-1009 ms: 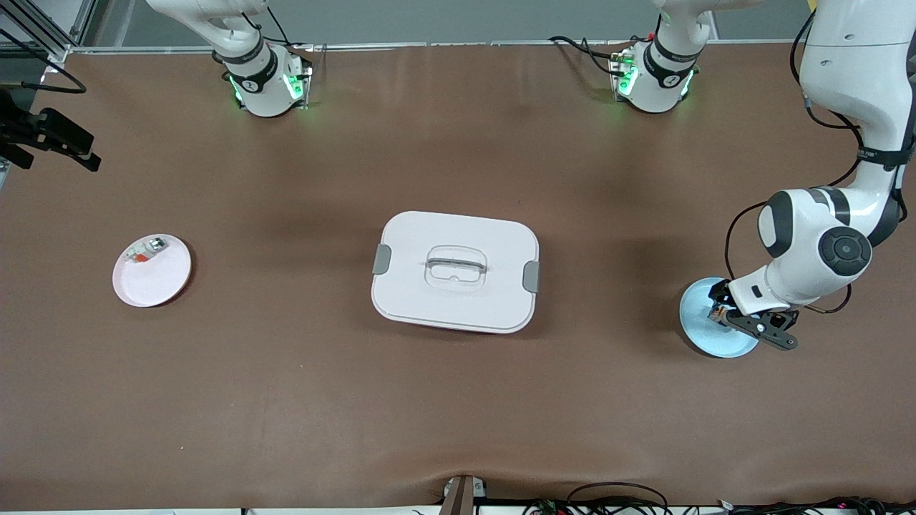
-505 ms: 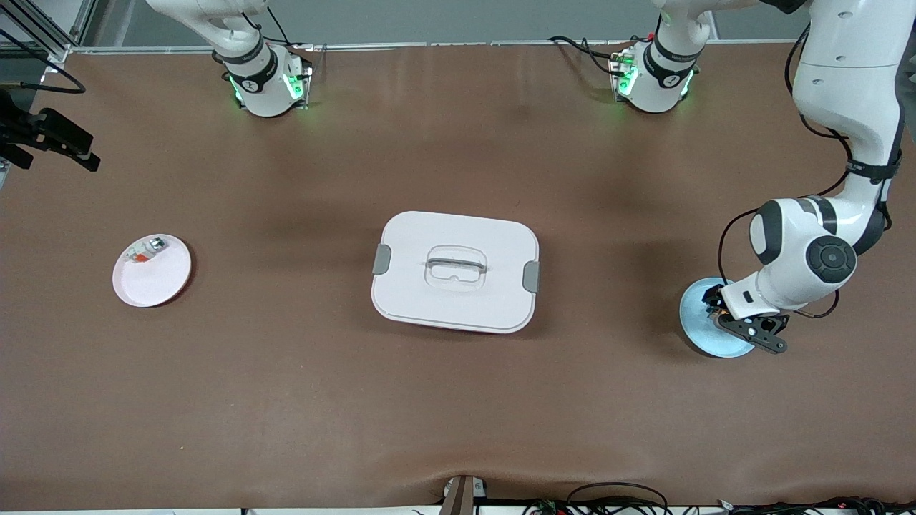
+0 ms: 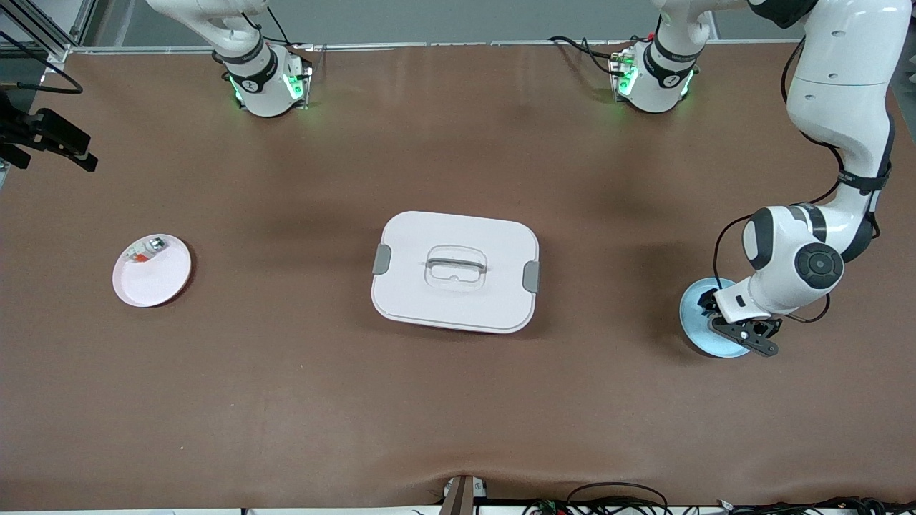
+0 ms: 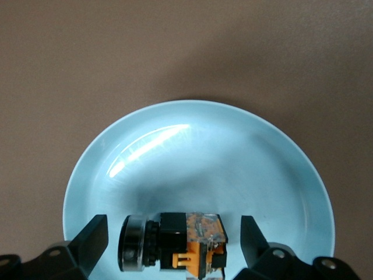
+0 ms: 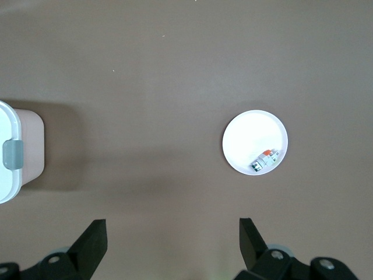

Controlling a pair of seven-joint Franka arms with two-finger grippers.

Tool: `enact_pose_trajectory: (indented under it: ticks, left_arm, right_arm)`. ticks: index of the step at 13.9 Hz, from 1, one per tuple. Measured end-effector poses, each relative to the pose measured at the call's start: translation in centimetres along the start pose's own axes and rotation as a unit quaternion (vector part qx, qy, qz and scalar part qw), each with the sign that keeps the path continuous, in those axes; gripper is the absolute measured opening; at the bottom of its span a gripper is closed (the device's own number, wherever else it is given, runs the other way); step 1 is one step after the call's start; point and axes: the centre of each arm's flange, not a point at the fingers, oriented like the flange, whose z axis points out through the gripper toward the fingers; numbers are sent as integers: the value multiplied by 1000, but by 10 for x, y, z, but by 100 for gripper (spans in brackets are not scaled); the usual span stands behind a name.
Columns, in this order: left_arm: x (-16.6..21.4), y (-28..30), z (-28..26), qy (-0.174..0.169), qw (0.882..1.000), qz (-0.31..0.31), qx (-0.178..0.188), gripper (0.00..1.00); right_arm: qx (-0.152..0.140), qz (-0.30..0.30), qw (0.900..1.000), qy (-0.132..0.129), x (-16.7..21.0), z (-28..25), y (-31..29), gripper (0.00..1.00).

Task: Transfer orange switch to right arm and place
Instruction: 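Close the left gripper on the orange switch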

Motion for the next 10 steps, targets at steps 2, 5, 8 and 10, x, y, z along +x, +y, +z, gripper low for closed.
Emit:
enact_pose_trajectory:
  ticks: [2,5,8,10]
  left_arm:
    - [0,0,3,-1,1000,0,-1,100]
    - [-1,1,5,-1,1000,0,-1,100]
    - [-1,1,6,-3,1000,0,-2,100]
    - [-1,1,8,-3,1000,0,-3,100]
  right_arm:
    - [0,0,1000,0,0,0,0,100]
    - [0,0,1000,1,0,0,0,100]
    - [0,0,1000,2,0,0,0,100]
    - [0,0,1000,2,0,0,0,100]
